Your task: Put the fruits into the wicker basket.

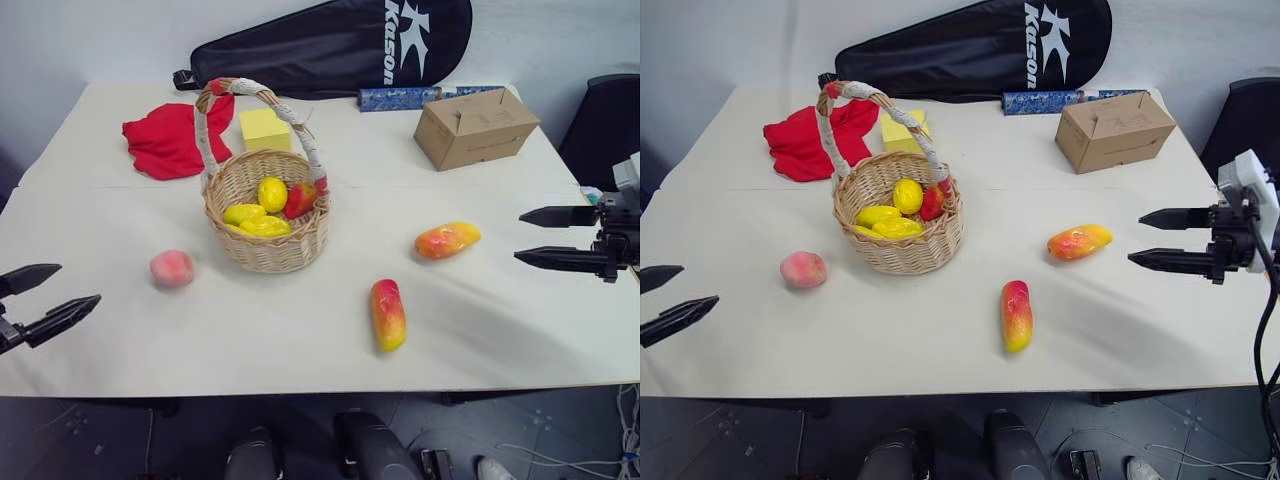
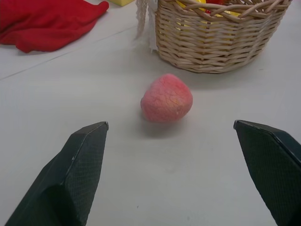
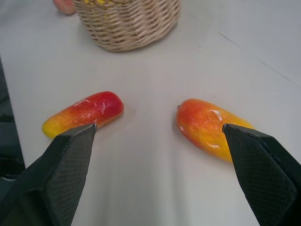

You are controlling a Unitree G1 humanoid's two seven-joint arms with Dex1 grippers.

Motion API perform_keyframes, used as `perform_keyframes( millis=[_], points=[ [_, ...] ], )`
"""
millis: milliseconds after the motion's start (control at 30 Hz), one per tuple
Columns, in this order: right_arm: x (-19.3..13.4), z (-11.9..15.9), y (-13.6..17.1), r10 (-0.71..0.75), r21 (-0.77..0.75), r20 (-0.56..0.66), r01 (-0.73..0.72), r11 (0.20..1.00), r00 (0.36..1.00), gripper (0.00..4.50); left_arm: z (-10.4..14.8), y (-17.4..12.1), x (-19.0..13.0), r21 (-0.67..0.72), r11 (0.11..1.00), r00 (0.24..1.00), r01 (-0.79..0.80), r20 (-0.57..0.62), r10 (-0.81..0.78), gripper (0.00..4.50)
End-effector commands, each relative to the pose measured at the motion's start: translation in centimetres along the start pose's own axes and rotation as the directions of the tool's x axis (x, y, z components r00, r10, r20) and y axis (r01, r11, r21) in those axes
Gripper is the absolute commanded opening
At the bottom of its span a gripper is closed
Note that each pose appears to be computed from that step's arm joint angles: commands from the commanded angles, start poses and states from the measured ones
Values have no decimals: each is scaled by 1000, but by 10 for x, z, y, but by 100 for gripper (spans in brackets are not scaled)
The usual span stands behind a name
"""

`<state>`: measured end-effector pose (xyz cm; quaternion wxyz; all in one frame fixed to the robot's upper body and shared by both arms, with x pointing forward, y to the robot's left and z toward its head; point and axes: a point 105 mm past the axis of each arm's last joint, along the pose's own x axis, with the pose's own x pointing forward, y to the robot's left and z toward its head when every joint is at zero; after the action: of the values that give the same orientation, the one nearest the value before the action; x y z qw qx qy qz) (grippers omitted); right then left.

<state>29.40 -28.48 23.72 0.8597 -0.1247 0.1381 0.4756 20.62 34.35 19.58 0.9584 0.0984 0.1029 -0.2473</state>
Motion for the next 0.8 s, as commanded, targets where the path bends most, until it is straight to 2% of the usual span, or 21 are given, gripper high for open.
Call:
perform_keyframes(
  millis=[33, 633, 733, 800],
  points=[
    [-6, 5, -4, -32, -40, 12, 33, 999, 999, 443, 7, -3, 0, 64, 998, 1000, 1, 8, -1, 450],
    [-6, 7, -7, -68, -94, 30, 71, 993, 997, 443, 8, 1, 21, 81, 996, 999, 27, 23, -29, 450],
    [2, 18, 3, -35, -121, 43, 40, 992, 998, 443, 2, 4, 30, 69, 996, 998, 63, -34, -61, 450],
    [11, 29, 21, 49, -137, 51, -41, 990, 998, 443, -1, 7, 43, 107, 989, 993, 103, -77, -95, 450]
  ],
)
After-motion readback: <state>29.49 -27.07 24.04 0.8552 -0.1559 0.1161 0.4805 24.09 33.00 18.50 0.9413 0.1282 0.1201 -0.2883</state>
